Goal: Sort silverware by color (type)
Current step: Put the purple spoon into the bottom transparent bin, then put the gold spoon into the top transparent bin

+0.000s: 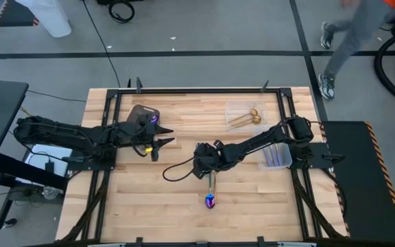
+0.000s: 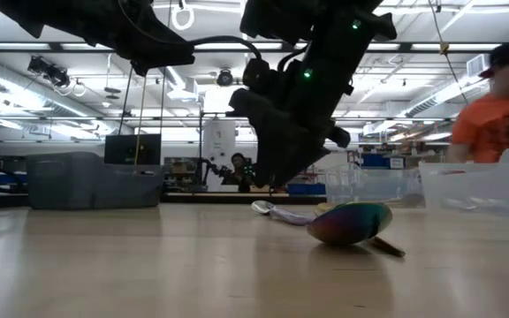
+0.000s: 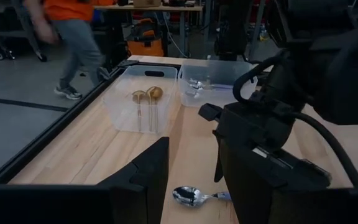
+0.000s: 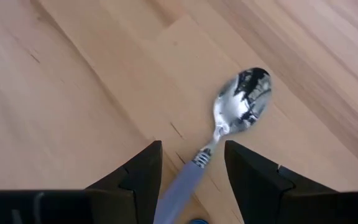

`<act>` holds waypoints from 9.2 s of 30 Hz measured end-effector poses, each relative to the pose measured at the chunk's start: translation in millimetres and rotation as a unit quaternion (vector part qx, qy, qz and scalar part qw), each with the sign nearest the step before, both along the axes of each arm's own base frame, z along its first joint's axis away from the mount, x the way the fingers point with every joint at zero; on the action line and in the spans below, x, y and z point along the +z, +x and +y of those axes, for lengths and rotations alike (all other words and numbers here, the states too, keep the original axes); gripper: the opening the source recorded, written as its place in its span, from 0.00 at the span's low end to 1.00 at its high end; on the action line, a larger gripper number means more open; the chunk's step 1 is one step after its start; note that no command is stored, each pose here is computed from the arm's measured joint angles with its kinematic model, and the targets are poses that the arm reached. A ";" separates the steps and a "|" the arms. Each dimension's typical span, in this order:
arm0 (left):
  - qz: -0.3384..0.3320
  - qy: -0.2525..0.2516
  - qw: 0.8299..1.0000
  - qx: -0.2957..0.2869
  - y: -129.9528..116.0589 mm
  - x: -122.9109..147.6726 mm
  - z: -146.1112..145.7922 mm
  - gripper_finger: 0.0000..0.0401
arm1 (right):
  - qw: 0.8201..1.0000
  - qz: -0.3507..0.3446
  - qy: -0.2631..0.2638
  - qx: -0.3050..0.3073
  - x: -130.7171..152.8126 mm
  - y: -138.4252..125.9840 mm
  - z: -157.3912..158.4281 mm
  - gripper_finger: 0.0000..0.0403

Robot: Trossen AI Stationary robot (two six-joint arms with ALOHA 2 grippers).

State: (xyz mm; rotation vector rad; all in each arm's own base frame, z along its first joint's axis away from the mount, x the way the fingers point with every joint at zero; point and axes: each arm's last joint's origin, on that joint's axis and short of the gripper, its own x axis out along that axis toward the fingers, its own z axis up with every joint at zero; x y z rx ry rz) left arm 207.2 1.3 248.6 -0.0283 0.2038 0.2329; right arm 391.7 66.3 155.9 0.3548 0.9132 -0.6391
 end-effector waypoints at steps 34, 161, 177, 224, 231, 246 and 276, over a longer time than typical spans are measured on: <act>0.004 0.002 1.000 0.000 -0.2 -0.7 0.0 0.38 | 1.000 0.004 -0.008 0.014 -32.9 -17.9 -0.5 0.46; 0.010 0.003 1.000 0.005 -0.4 -1.9 0.3 0.38 | 0.941 0.259 -0.049 -0.212 87.3 -159.2 -20.6 0.16; 0.010 0.002 1.000 0.005 -0.4 -1.9 0.3 0.38 | 0.938 0.274 -0.052 -0.207 87.5 -160.8 -20.8 0.16; 0.010 0.002 1.000 0.005 -0.4 -1.8 0.3 0.38 | 0.909 0.312 -0.076 -0.266 4.8 -213.2 -11.9 0.16; 0.010 0.002 1.000 0.005 -0.4 -1.8 0.2 0.38 | 0.908 0.316 -0.064 -0.268 1.7 -214.3 -11.7 0.16; 0.010 0.002 1.000 0.005 -0.4 -1.7 0.2 0.38 | 0.909 0.318 -0.048 -0.267 0.5 -213.3 -10.5 0.27; 0.009 -0.001 1.000 0.006 -0.4 -1.7 0.3 0.38 | 0.961 0.227 -0.005 -0.156 56.4 -160.7 7.0 0.31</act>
